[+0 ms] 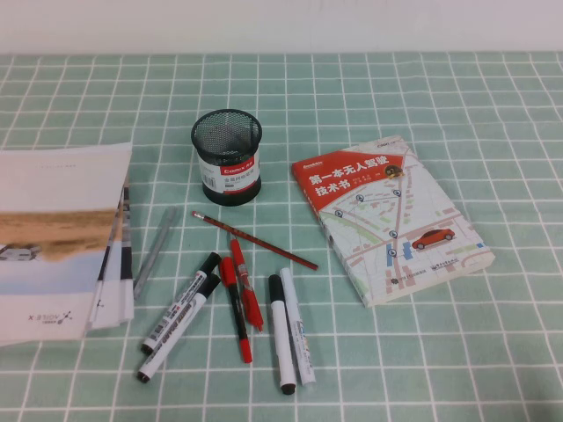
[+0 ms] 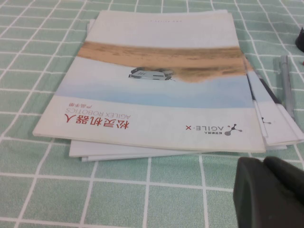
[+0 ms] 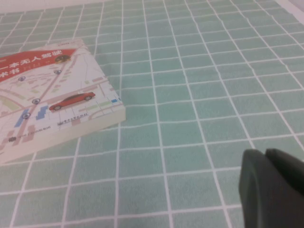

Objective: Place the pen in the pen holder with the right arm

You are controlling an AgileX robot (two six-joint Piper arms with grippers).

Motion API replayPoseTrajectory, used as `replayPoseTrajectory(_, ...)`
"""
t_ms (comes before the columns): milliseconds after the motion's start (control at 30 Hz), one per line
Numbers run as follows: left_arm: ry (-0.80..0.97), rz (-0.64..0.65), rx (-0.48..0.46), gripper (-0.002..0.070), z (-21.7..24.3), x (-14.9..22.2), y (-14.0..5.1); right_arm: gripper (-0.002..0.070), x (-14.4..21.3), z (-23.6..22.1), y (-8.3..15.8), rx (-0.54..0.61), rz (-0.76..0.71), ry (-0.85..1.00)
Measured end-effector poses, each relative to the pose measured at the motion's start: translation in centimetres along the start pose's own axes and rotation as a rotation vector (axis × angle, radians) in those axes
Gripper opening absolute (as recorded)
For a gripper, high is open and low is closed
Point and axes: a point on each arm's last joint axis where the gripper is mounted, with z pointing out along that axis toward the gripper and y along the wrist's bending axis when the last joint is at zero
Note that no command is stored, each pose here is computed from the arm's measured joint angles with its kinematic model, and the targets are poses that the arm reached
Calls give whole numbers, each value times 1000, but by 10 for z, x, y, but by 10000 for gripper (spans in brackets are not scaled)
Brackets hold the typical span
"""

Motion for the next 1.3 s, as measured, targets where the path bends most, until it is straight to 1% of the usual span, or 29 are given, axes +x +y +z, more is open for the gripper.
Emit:
replayPoseTrajectory(233, 0, 0, 0, -4, 0, 0, 0, -19, -2, 0, 1, -6, 0, -22)
replayPoseTrajectory(567, 0, 0, 0, -4, 0, 0, 0, -19, -13, -1, 4, -44, 20, -143)
replayPoseTrajectory(800, 0, 0, 0, -4, 0, 0, 0, -19, -18, -2, 6, -79, 119, -190)
replayPoseTrajectory(933, 0, 0, 0, -4, 0, 0, 0, -19, -18, -2, 8, -110, 263, -184)
replayPoseTrajectory(1133, 0, 0, 0, -4, 0, 0, 0, -19, -20, -3, 9, -135, 375, -202)
replayPoseTrajectory(1300, 0, 0, 0, -4, 0, 0, 0, -19, -21, -4, 12, -152, 442, -123)
